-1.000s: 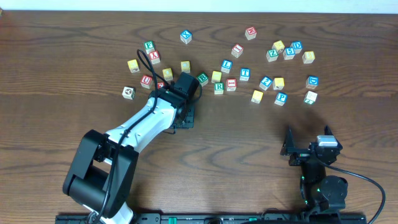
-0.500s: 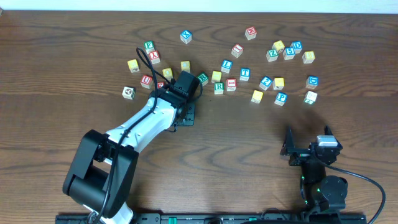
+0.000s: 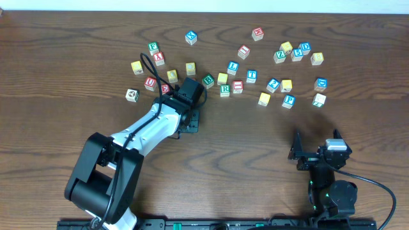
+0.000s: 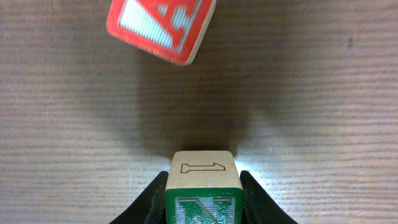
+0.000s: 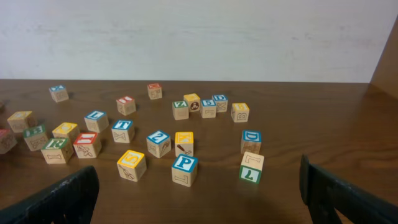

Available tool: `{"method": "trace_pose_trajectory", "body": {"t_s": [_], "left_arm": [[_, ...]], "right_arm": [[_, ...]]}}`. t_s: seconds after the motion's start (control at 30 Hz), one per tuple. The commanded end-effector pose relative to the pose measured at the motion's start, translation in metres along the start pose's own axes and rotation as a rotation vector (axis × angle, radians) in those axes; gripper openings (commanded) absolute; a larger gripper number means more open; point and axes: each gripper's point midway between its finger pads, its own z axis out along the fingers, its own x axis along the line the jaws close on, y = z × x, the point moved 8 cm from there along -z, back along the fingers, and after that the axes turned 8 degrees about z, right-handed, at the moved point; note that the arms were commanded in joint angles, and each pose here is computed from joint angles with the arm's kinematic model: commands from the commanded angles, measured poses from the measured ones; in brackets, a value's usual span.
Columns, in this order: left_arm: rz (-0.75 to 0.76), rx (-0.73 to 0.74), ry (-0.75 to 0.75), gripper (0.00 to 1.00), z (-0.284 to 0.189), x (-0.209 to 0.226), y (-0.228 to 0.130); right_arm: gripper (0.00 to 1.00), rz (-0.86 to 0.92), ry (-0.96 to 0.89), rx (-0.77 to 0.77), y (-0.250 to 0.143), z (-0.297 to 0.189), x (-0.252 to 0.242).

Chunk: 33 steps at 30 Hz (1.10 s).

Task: Spell out NEURIPS
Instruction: 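Lower the held N block onto the table at the center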

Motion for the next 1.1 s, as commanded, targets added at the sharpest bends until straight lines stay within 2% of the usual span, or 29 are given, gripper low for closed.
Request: {"method": "trace_pose_trajectory", "body": {"t_s": [0.0, 1.07], "left_arm": [[0.003, -0.004, 0.016, 0.24, 0.0038, 0.0012, -0.0001], [0.002, -0.009, 0.015, 0.24, 0.0105, 0.0, 0.0018]], "right_arm": [[0.99, -0.008, -0.005, 0.0, -0.0005, -0.0001, -0.0011], [0.99, -0.008, -0.005, 0.0, -0.0005, -0.0001, -0.001]]}}
